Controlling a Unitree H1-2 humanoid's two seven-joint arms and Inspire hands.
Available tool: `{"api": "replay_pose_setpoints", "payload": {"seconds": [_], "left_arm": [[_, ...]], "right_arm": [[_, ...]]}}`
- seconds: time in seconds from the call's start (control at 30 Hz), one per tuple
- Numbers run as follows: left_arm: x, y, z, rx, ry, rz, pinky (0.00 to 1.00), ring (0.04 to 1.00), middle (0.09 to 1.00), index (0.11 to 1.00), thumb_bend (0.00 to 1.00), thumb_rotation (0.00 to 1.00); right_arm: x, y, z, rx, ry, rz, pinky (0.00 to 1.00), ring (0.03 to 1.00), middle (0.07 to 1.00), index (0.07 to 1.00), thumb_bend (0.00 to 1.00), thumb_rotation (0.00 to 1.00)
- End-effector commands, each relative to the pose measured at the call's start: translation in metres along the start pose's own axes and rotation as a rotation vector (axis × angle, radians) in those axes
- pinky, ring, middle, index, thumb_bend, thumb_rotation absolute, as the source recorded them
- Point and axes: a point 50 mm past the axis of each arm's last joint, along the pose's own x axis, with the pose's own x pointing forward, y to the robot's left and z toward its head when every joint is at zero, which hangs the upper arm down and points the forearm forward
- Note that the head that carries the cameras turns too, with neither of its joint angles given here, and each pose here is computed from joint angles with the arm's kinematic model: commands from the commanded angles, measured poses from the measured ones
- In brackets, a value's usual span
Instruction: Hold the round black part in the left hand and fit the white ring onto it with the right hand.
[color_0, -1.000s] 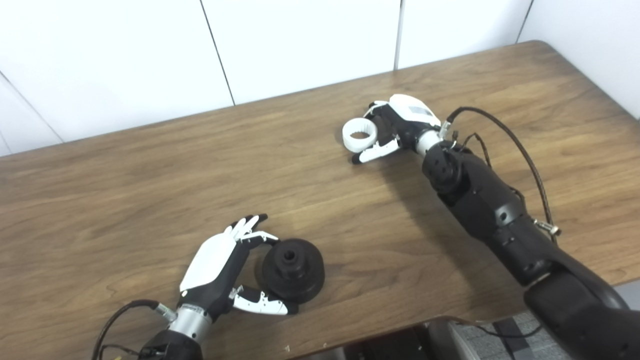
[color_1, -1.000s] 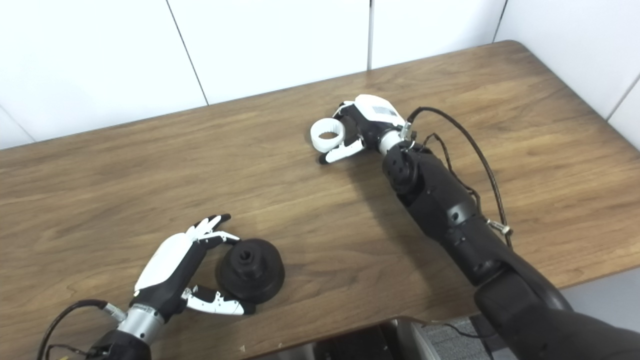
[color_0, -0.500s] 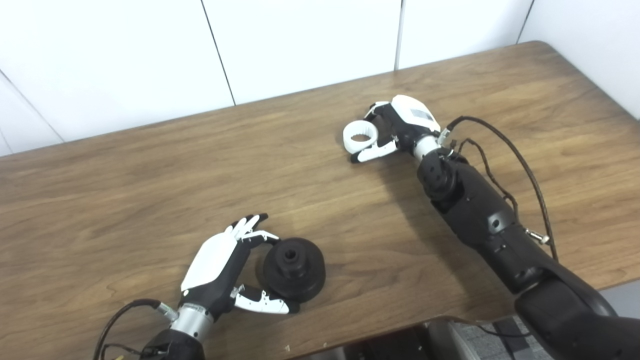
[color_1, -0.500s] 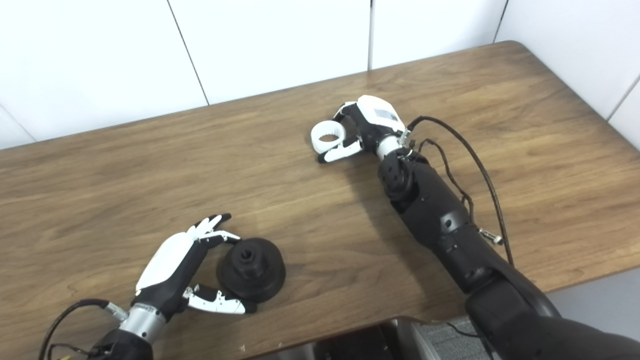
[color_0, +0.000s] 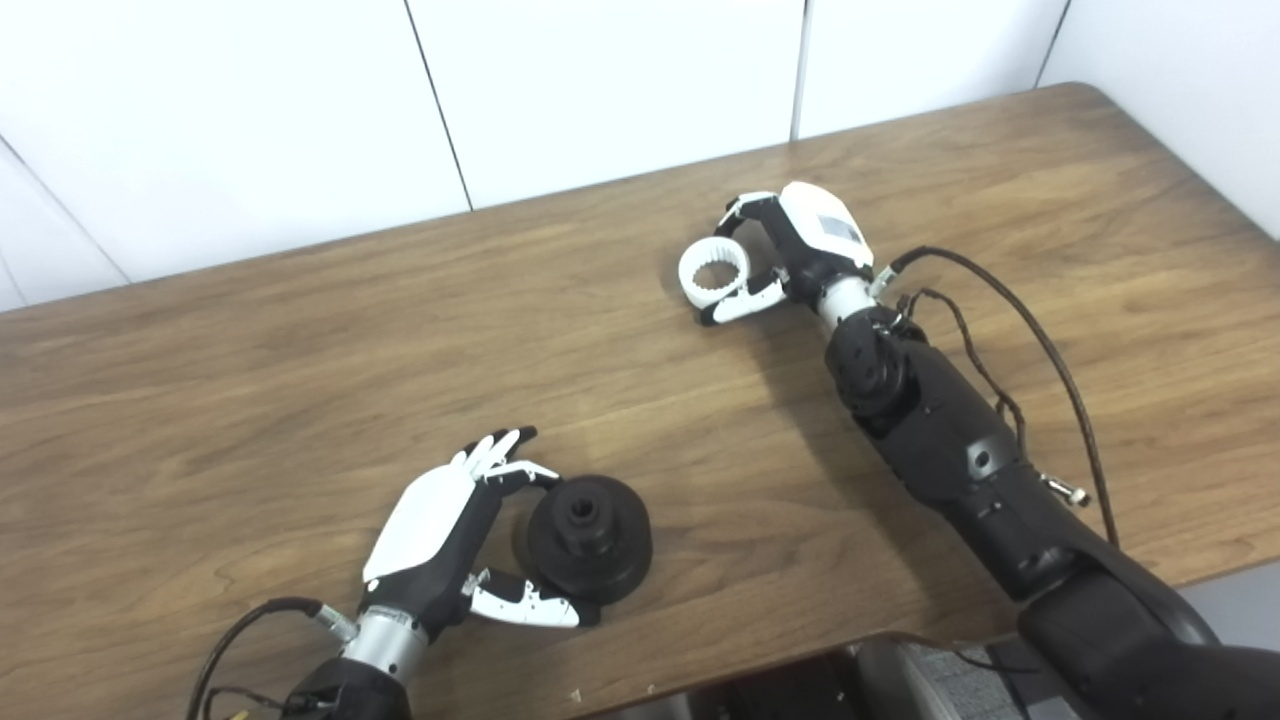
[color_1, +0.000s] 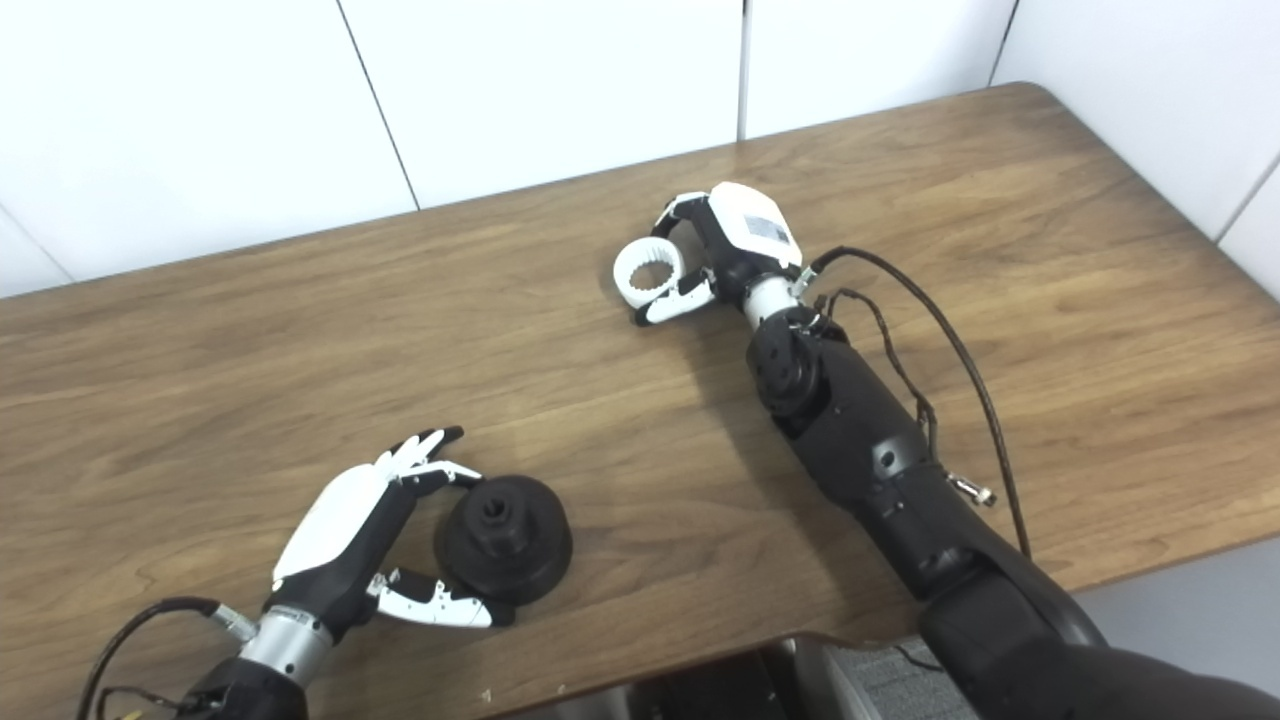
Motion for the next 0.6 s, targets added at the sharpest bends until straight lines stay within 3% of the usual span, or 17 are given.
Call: {"api": "replay_pose_setpoints", "payload": {"seconds": [0.0,0.3,0.57], "left_arm": [[0.0,0.009,0.007,0.016,-0.033,0.035,1.0,1.0,0.974,0.63,1.0,0.28],[0.0,0.008,0.007,0.019,-0.033,0.032,1.0,1.0,0.976,0.63,1.0,0.29],[0.001,0.007,0.006,0.025,-0.033,0.032,1.0,1.0,0.976,0.634,0.99,0.29]], "right_arm": [[0.003,-0.004,-0.001,-0.035,-0.013,-0.026,0.91,0.843,0.802,0.484,0.52,0.14],[0.001,-0.007,-0.003,-0.033,-0.023,-0.043,0.91,0.846,0.796,0.483,0.52,0.14],[-0.007,-0.035,0.015,0.03,-0.12,-0.145,0.94,0.861,0.796,0.482,0.52,0.14]]}}
